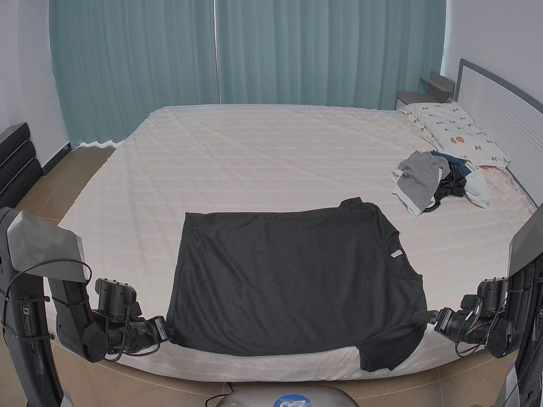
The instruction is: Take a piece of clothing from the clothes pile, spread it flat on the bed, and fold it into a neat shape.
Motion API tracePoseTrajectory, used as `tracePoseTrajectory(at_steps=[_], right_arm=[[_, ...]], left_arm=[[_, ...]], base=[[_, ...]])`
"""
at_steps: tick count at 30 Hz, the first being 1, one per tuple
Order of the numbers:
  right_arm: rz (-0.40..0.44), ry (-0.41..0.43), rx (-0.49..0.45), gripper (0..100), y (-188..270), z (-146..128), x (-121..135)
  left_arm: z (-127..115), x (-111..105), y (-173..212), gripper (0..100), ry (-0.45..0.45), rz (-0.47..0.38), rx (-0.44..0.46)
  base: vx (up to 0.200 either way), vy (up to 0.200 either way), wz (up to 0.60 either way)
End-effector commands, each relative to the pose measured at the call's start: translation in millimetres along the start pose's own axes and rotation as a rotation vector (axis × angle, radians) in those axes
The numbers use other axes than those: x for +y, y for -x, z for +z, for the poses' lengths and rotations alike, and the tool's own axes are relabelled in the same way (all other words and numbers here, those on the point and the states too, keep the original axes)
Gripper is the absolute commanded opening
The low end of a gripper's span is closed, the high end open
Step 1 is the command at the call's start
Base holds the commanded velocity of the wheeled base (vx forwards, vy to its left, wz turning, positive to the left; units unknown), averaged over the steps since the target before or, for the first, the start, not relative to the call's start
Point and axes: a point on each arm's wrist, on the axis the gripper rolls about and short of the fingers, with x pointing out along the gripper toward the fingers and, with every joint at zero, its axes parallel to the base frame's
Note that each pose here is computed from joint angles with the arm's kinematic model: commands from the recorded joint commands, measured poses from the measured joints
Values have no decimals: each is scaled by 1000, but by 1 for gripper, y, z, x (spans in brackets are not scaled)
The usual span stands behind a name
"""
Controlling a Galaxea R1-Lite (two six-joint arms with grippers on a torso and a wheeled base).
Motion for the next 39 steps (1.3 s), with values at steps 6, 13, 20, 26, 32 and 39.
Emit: tracePoseTrajectory(at_steps=[6,13,20,26,32,39], right_arm=[[-10,-3,18,100,-16,-1,-11],[3,8,17,100,-25,0,-10],[5,31,39,100,-25,-4,-9],[40,123,83,100,-23,-10,-10],[76,177,83,100,-26,-8,-5],[116,318,96,100,-31,-11,-2]], left_arm=[[6,-4,3,0,31,-21,-29],[10,-7,4,0,57,-34,-46],[10,-6,4,0,57,-31,-44],[10,-6,4,0,57,-32,-43],[10,-7,3,0,56,-36,-41],[10,-7,4,0,57,-38,-43]], base=[[0,0,0],[0,0,0],[0,0,0],[0,0,0],[0,0,0],[0,0,0]])
